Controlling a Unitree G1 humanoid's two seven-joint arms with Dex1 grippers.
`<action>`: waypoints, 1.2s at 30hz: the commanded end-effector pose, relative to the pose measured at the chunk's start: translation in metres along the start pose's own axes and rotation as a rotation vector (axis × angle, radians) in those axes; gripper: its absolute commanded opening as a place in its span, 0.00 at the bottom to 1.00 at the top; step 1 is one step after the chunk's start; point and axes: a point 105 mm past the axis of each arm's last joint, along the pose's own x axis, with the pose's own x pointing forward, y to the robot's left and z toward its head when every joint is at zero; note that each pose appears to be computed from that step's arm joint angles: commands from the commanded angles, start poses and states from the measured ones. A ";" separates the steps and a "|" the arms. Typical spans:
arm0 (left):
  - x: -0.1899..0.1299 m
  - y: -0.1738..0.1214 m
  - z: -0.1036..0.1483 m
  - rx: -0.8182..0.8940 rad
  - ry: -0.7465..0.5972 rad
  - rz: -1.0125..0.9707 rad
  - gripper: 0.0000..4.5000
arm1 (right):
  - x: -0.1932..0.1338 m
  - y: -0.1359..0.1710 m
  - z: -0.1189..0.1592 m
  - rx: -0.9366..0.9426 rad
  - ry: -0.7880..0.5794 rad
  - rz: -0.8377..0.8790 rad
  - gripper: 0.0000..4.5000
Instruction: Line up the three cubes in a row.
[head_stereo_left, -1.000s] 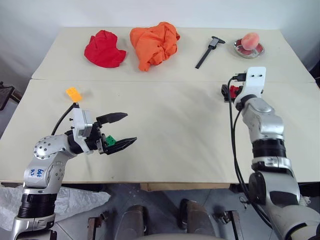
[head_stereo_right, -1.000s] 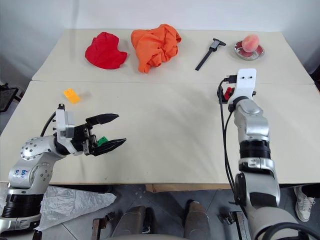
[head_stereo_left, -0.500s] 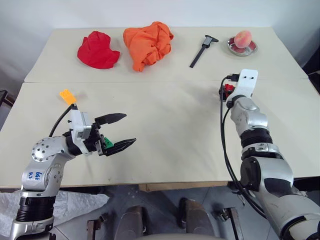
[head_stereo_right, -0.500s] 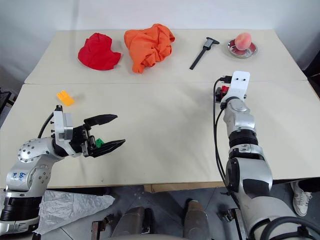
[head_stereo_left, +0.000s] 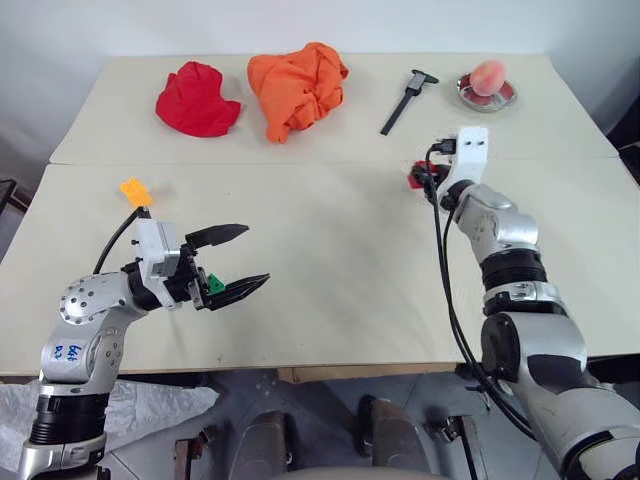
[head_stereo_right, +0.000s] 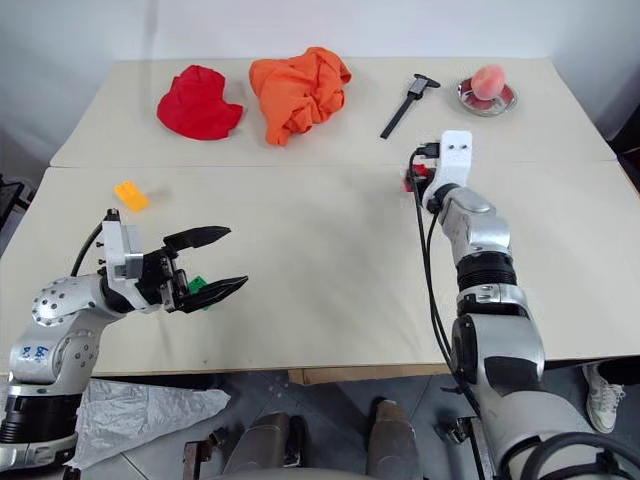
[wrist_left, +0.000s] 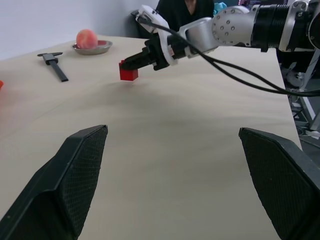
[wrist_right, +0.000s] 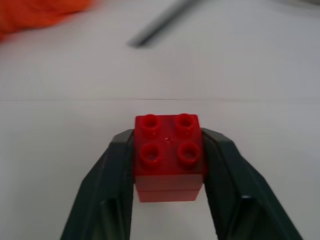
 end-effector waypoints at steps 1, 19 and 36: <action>-0.010 0.001 0.011 0.056 -0.004 0.017 1.00 | -0.034 0.082 0.025 -0.259 -0.053 0.654 0.33; -0.020 -0.010 0.006 0.039 0.030 0.026 1.00 | -0.060 0.081 -0.020 -0.519 -0.005 1.076 0.33; -0.021 -0.009 0.008 0.036 0.032 0.030 1.00 | -0.071 0.064 -0.052 -0.511 0.091 1.093 0.33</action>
